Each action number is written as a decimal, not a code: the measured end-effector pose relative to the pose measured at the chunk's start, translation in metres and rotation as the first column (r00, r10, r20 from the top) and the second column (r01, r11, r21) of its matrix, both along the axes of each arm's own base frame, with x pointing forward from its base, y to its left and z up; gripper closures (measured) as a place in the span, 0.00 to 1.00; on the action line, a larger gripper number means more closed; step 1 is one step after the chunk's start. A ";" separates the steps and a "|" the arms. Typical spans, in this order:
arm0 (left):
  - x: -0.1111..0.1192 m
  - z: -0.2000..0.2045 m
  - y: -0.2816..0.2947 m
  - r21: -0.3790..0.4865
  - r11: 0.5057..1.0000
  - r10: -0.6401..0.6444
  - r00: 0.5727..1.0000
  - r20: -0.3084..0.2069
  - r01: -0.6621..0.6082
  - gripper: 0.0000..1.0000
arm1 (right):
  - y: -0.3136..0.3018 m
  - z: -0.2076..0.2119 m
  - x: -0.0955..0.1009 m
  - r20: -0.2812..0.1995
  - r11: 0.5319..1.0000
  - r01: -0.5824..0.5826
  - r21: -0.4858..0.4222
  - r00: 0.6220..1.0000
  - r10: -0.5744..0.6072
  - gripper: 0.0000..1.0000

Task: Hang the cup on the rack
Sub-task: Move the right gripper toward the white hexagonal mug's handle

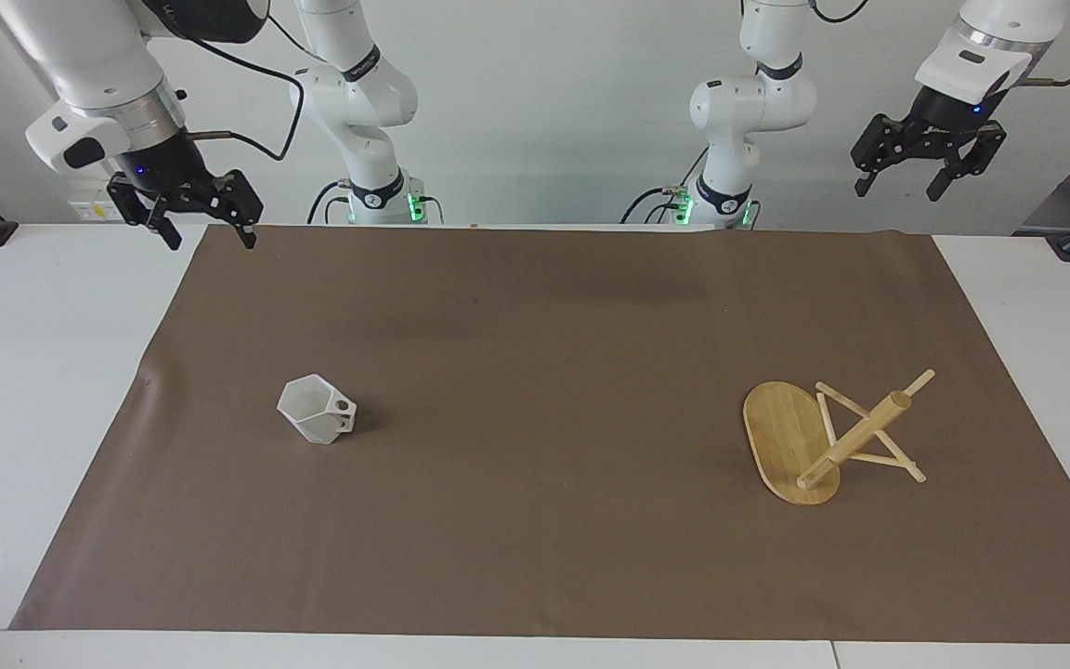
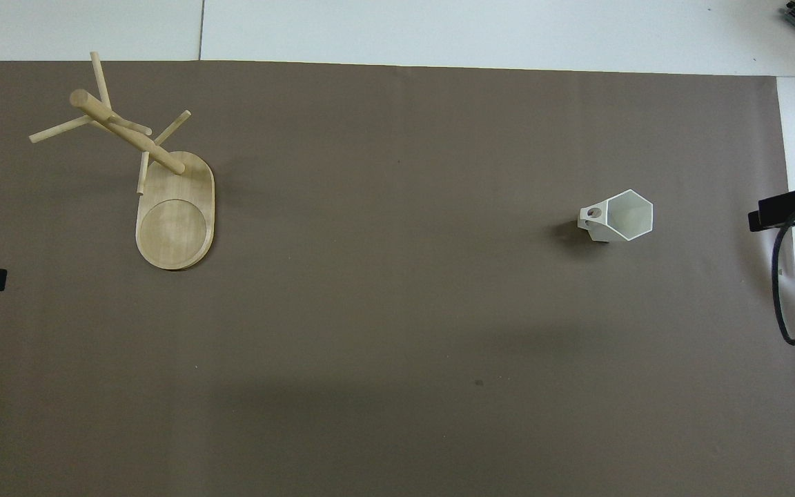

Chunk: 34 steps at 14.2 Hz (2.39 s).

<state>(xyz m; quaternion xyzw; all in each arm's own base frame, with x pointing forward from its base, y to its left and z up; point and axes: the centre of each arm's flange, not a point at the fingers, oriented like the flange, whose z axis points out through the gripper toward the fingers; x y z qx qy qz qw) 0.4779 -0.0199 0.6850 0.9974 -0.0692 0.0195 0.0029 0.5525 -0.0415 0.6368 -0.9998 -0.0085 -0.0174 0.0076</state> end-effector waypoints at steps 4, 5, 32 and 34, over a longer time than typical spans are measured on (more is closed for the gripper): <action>0.000 0.000 0.000 0.000 1.000 0.000 1.000 0.000 0.000 0.00 | 0.000 -0.030 0.001 0.062 0.999 -0.041 -0.007 0.997 0.042 0.00; 0.000 0.000 0.000 0.000 1.000 0.000 1.000 0.000 0.000 0.00 | 0.000 -0.039 0.003 0.070 0.999 -0.044 -0.008 0.997 0.045 0.00; 0.000 0.000 0.000 0.000 1.000 0.000 1.000 0.000 0.000 0.00 | -0.006 -0.266 0.070 0.085 0.999 0.022 0.024 0.996 -0.024 0.00; 0.000 0.000 0.000 0.000 1.000 0.000 1.000 0.000 0.000 0.00 | -0.006 -0.267 0.070 0.084 0.999 0.025 0.025 0.996 -0.027 0.00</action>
